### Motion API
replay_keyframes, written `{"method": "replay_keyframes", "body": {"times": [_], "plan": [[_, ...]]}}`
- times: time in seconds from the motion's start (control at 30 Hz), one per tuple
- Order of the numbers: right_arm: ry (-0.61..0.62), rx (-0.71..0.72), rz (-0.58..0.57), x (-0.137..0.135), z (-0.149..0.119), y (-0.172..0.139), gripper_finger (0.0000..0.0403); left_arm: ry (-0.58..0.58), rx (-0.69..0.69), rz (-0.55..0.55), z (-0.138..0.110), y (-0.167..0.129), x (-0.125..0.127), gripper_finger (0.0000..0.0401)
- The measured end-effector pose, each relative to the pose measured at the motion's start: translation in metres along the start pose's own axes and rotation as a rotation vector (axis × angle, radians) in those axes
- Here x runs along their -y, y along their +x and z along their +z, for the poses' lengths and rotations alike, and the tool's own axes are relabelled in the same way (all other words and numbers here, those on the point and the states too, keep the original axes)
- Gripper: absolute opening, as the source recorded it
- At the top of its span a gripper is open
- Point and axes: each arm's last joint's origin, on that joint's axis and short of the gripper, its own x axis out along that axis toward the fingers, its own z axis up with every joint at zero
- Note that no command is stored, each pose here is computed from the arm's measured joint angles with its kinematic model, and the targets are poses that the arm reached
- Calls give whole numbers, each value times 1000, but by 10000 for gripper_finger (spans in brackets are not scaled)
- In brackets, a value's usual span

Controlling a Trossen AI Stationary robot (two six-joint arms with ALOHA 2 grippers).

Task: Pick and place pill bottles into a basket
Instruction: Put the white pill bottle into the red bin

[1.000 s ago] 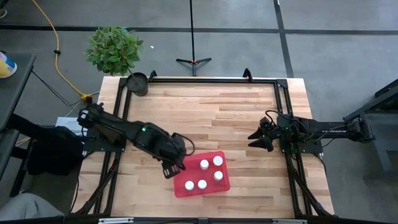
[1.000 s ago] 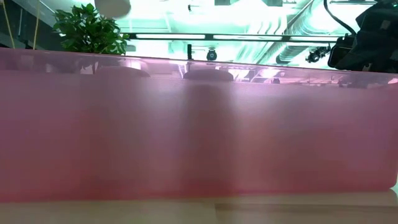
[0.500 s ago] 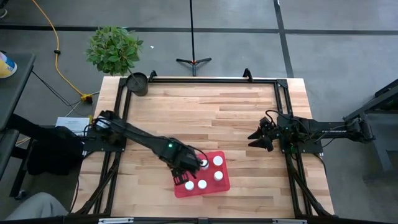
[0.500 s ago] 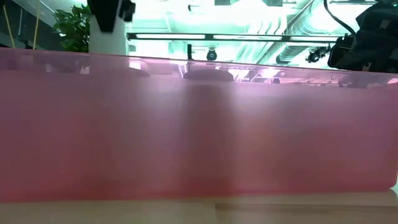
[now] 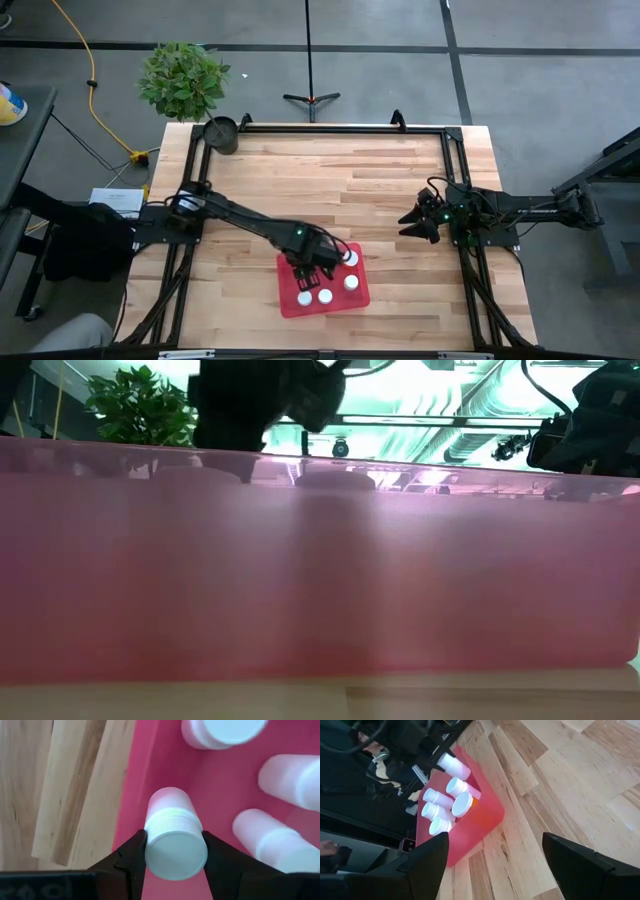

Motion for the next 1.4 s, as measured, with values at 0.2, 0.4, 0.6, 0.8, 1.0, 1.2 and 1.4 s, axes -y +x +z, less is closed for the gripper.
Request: {"method": "replay_keyframes", "body": {"times": [0.2,0.4,0.6,0.8,1.0,1.2,1.4], "plan": [[0,1,2,0,0,0,312,21,-21,14,6,11,-3,194],[-6,1,2,0,0,0,312,26,-16,-26,7,10,0,207],[-10,1,1,0,0,0,312,26,7,-63,10,10,3,193],[-10,1,1,0,0,0,312,27,-2,-85,11,12,5,207],[-10,1,1,0,0,0,312,28,-37,-113,13,24,9,203],[-10,1,2,0,0,0,312,23,-70,-96,13,29,8,202],[-9,-2,3,0,0,0,312,25,-90,-77,11,34,7,280]]}}
